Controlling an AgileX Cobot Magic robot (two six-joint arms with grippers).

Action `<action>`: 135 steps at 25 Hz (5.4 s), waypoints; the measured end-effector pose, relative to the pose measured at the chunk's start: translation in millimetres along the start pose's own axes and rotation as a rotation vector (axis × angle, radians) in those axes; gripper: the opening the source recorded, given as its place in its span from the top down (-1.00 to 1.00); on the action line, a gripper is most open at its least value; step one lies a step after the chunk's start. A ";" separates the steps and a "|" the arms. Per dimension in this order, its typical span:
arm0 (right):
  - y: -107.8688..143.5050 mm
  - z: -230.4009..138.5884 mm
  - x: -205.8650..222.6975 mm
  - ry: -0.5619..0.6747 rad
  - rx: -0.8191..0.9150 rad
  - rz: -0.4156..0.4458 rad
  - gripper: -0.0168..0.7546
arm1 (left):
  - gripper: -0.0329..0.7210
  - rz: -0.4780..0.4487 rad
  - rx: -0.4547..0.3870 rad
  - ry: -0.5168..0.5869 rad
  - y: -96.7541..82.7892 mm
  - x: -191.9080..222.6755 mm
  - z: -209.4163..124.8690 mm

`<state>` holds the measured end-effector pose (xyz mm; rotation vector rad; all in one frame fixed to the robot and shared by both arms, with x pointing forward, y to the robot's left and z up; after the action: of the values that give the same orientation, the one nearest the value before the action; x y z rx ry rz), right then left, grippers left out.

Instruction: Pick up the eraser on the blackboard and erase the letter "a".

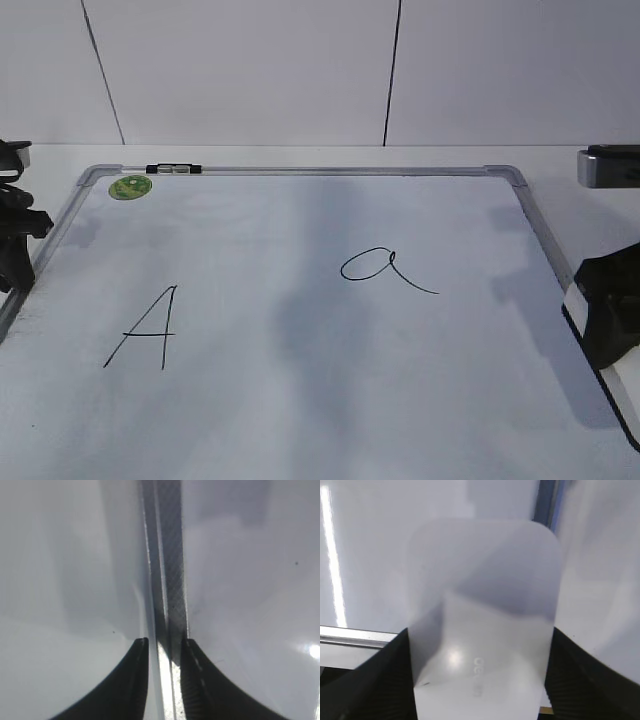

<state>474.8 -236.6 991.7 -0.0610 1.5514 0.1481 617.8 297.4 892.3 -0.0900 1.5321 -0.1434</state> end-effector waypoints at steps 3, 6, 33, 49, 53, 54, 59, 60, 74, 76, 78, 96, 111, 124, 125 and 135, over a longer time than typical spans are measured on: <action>0.0 0.0 0.0 0.000 0.000 0.000 -0.55 | 0.34 -0.012 0.004 -0.002 -1.5 0.0 0.3; 0.0 0.0 0.0 0.000 0.000 0.000 -0.55 | 0.33 -0.015 0.005 -0.003 -2.0 0.0 0.3; 0.0 0.0 0.0 0.000 0.000 0.000 -0.55 | 0.83 -0.032 -0.020 0.007 -0.2 5.5 3.0; 2.9 14.8 -10.0 -0.069 -0.030 0.008 -0.55 | 0.83 -0.031 -0.021 0.009 -0.1 5.5 2.7; 16.2 40.8 -13.8 -0.091 -0.086 -0.009 -0.55 | 0.83 -0.030 -0.021 0.007 0.0 5.2 3.1; 22.5 47.5 -12.4 -0.090 -0.107 -0.011 -0.55 | 0.83 -0.031 -0.021 0.009 0.0 5.2 2.8; 58.0 91.6 1.4 -0.082 -0.190 -0.008 -0.55 | 0.83 -0.031 -0.021 0.011 -0.1 5.2 2.6; 63.7 101.9 5.4 -0.081 -0.199 -0.007 -0.55 | 0.83 -0.031 -0.021 0.011 -0.1 5.2 2.6; 90.3 187.5 71.7 -0.042 -0.219 -0.019 -0.55 | 0.82 -0.031 -0.021 0.013 -0.1 5.2 2.4; 90.7 190.4 78.6 -0.033 -0.218 -0.021 -0.55 | 0.82 -0.031 -0.021 0.013 -0.1 5.2 2.4; 91.2 193.1 84.8 -0.024 -0.218 -0.022 -0.55 | 0.82 -0.031 -0.021 0.013 -0.1 5.2 2.4; 162.1 172.1 90.1 -0.011 -0.412 0.022 -0.55 | 0.82 -0.028 -0.018 0.015 0.2 5.2 2.1; 103.5 196.2 88.0 -0.031 -0.255 -0.030 -0.55 | 0.82 -0.031 -0.020 0.014 -0.1 5.2 2.2; 66.6 194.3 85.5 -0.038 -0.204 -0.044 -0.55 | 0.82 -0.031 -0.020 0.014 -0.1 5.2 2.2; 68.1 190.0 84.6 -0.033 -0.211 -0.045 -0.55 | 0.81 -0.031 -0.020 0.014 -0.1 5.2 2.2; 130.1 147.2 86.7 0.031 -0.396 -0.050 -0.55 | 0.81 -0.031 -0.020 0.014 -0.1 5.2 2.2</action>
<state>604.4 -83.4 915.2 -0.4152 1.5313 0.4149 620.1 296.4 887.3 -0.1292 1.5471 -0.1536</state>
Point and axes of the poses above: a point on each arm's last joint axis where the gripper is mounted, x pointing out along that axis toward the gripper, y along the wrist's bending axis when the last joint is at zero, z = x × y, the point moved 4 cm from there along x, pointing out along that axis toward the gripper, and after that the axes turned 2 degrees about -x, right-handed, at the moved point
